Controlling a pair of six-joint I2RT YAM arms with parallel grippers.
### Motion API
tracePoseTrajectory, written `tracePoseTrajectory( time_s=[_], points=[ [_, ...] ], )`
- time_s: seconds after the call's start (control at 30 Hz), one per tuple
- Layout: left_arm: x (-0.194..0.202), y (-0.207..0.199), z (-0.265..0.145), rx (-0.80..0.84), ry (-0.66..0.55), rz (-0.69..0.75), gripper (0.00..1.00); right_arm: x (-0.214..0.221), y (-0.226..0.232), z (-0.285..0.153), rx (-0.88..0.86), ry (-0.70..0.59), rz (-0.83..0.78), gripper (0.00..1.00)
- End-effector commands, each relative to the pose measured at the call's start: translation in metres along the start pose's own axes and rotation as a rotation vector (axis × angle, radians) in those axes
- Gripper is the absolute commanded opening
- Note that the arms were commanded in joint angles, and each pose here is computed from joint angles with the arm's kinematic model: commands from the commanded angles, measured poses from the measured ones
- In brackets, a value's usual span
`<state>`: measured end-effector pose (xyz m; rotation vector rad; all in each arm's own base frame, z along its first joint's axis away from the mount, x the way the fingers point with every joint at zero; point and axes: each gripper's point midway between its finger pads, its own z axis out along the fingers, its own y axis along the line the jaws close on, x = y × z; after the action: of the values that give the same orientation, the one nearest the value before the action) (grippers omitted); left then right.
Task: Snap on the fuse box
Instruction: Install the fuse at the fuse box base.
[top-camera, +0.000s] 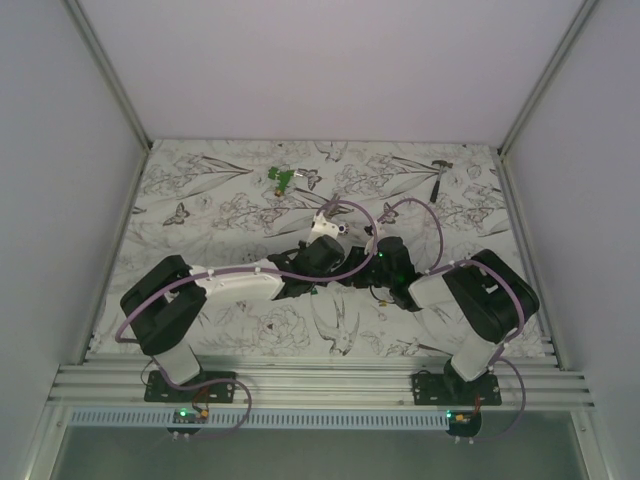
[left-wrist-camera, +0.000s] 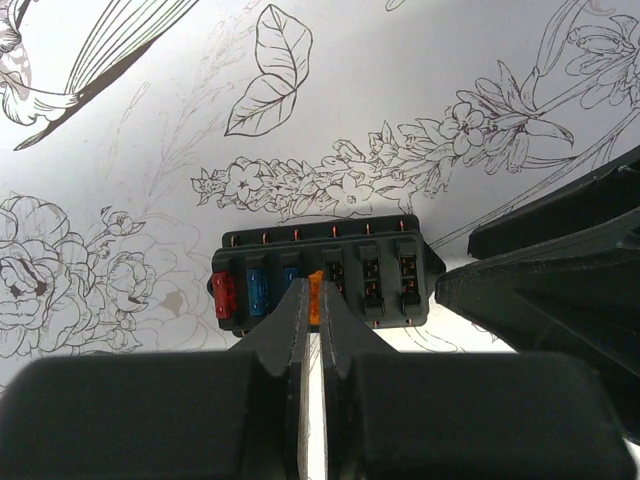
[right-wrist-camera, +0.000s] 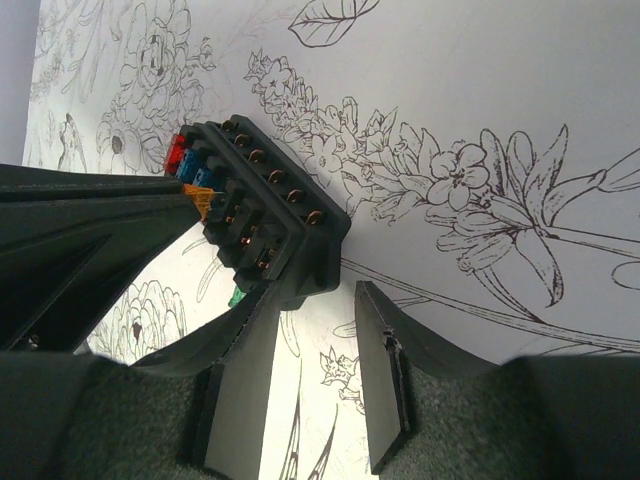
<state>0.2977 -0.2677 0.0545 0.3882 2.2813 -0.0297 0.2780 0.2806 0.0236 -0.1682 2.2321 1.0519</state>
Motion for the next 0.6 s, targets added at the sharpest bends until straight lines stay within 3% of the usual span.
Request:
tracePoseTrajectory(
  time_s=[0.0,0.57],
  points=[
    [0.005,0.010,-0.003,-0.045,0.007,-0.010,0.00,-0.001,0.004,0.003,-0.009,0.001,0.002,0.43],
    [-0.005,-0.006,-0.004,0.043,-0.012,-0.006,0.00,0.002,0.003,0.004,-0.010,0.007,0.002,0.43]
  ],
)
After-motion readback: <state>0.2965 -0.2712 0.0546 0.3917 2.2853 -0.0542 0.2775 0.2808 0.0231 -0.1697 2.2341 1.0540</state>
